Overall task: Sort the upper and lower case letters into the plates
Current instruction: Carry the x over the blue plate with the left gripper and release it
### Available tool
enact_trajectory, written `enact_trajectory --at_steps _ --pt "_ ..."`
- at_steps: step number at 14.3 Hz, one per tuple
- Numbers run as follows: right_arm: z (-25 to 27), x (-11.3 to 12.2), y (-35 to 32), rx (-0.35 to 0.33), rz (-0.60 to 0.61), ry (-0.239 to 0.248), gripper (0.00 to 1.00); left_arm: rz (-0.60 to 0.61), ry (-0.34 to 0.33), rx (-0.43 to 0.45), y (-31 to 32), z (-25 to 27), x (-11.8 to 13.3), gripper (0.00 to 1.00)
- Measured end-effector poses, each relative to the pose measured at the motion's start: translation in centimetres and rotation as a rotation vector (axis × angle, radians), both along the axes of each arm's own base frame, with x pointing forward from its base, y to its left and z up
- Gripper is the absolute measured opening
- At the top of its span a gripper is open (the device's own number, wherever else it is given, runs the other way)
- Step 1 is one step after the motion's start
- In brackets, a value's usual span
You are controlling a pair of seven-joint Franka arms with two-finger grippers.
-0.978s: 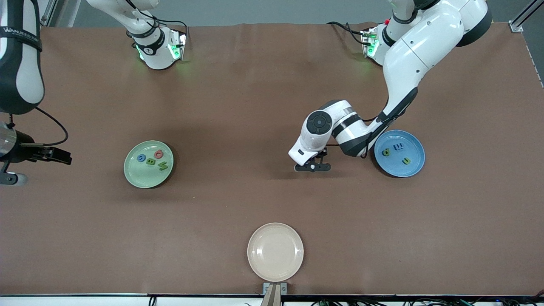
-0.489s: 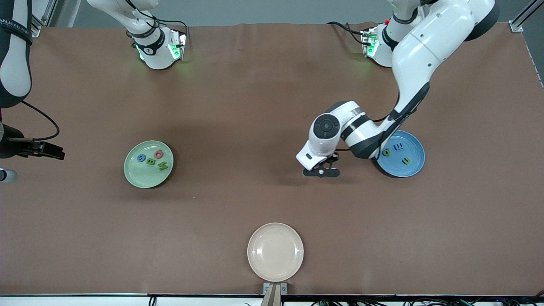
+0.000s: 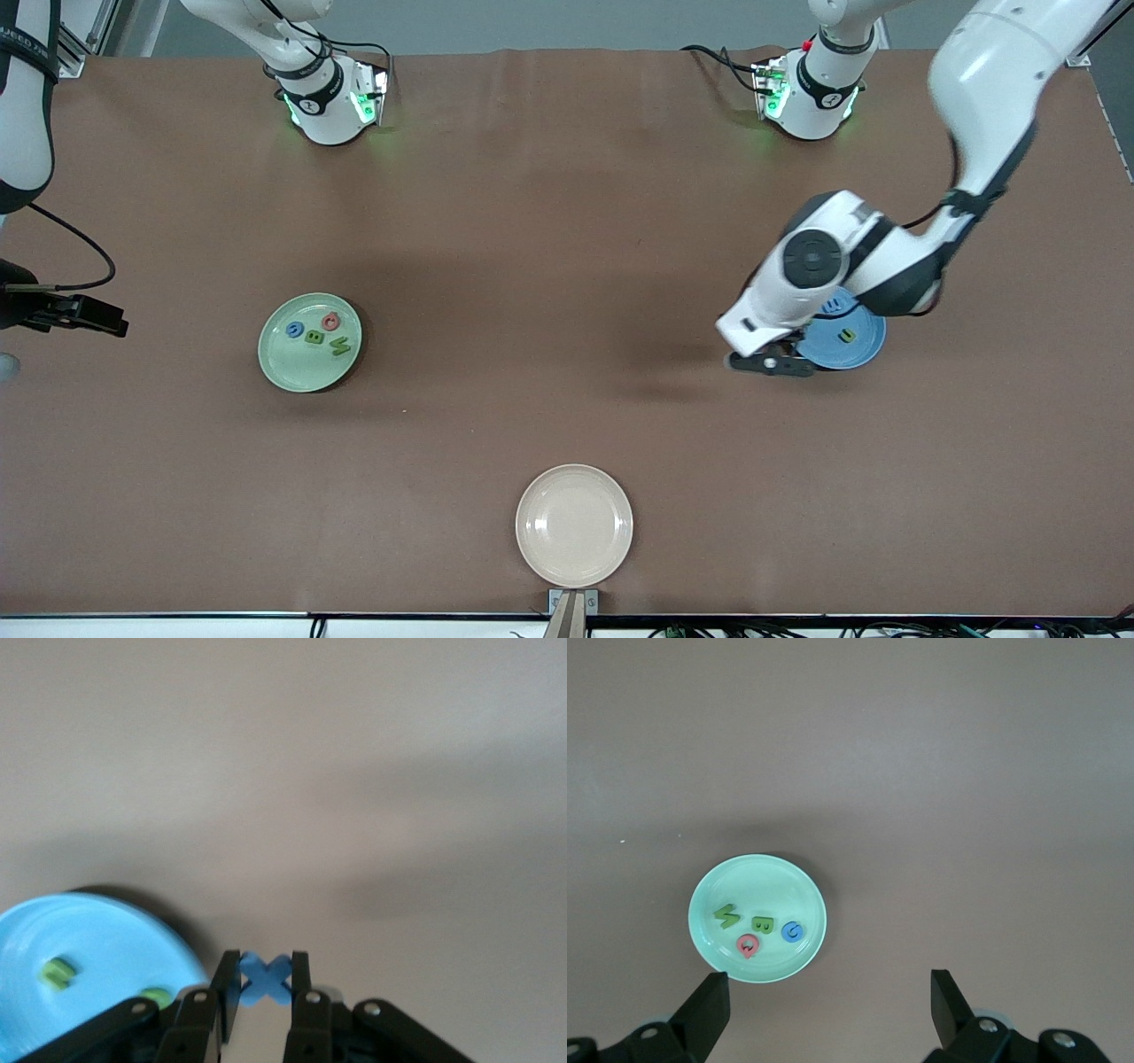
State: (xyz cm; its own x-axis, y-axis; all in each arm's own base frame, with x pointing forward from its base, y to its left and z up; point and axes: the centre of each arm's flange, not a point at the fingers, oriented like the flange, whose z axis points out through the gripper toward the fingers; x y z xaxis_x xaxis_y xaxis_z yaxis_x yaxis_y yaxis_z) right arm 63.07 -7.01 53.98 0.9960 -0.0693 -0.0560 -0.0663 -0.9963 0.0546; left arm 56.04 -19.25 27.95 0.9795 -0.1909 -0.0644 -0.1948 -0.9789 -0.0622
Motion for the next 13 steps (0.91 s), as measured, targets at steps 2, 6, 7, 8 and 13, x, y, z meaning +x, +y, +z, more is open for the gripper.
enact_trajectory --at_steps 2,6,7,8,13 --pt "-0.3 -0.3 0.4 0.03 -0.003 0.034 1.0 -0.06 0.006 0.023 6.0 -0.5 -0.9 0.27" --pt "-0.6 -1.1 0.5 0.04 -0.007 0.091 1.0 -0.154 0.018 0.04 14.1 -3.1 -3.0 0.27" --pt "-0.5 -1.2 0.4 0.041 -0.009 0.096 1.0 -0.179 0.015 0.039 14.9 -3.7 -3.5 0.27" --pt "-0.2 -1.4 0.4 0.041 -0.009 0.096 1.0 -0.202 0.007 0.043 15.3 -4.3 -4.0 0.27" --pt "2.1 -4.3 -0.4 0.046 -0.022 0.033 1.0 -0.264 0.002 0.056 17.2 -6.9 -5.4 0.27"
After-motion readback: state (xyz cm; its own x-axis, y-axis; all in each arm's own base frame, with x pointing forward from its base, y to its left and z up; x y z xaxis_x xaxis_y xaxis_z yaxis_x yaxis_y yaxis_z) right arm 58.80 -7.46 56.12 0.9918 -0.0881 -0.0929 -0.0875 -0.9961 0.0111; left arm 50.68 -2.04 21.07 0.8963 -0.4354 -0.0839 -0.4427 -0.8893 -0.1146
